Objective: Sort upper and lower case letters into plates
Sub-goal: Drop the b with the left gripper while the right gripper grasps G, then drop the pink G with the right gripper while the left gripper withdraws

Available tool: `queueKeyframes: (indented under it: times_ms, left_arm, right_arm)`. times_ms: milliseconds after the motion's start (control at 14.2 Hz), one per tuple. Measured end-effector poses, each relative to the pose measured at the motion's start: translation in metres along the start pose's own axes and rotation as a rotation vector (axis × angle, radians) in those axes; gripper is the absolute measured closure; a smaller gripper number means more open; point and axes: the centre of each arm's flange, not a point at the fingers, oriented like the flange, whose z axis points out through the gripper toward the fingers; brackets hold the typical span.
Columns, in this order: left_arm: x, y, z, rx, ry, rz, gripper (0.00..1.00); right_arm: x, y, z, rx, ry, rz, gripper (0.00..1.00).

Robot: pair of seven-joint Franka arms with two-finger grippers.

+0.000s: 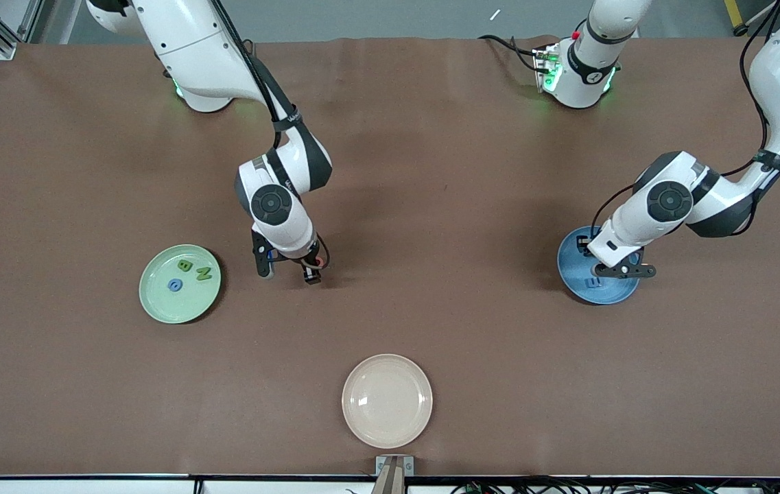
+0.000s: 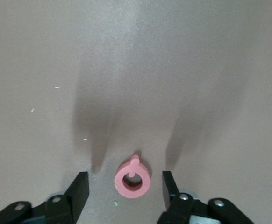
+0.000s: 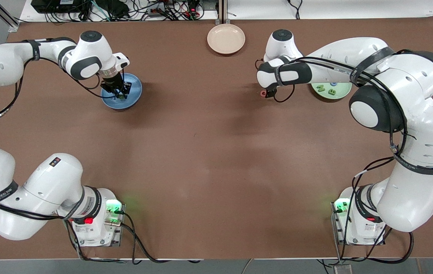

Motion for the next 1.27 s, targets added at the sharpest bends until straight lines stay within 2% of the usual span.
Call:
queueKeyframes:
  times_ms: [212, 635, 846, 987, 1058, 1128, 1269]
  left_arm:
    - [-0.001, -0.003, 0.004, 0.008, -0.001, 0.003, 0.64]
    - [-0.002, -0.006, 0.012, -0.006, -0.007, -0.004, 0.63]
    - [0.0, -0.005, 0.01, -0.009, 0.003, -0.001, 0.4]
    - [0.004, 0.0, 0.001, -0.015, 0.024, 0.005, 0.19]
    - [0.007, 0.003, -0.006, -0.018, 0.037, 0.009, 0.08]
    - [0.009, 0.006, -0.01, -0.02, 0.046, 0.012, 0.01]
    - [0.011, 0.008, -0.015, -0.023, 0.055, 0.016, 0.0]
  right_arm:
    - [0.0, -0.001, 0.0, 0.015, -0.003, 0.0, 0.33]
    - [0.001, 0.003, 0.009, 0.0, 0.003, 0.0, 0.33]
    - [0.0, 0.004, 0.016, -0.007, 0.006, -0.002, 0.36]
    - [0.001, 0.002, 0.014, 0.007, 0.004, 0.0, 0.59]
    - [0.002, 0.002, 0.013, 0.007, 0.005, 0.002, 0.64]
    - [0.002, 0.002, 0.013, 0.006, 0.005, 0.003, 0.64]
    - [0.008, 0.0, 0.013, 0.001, 0.008, 0.009, 0.64]
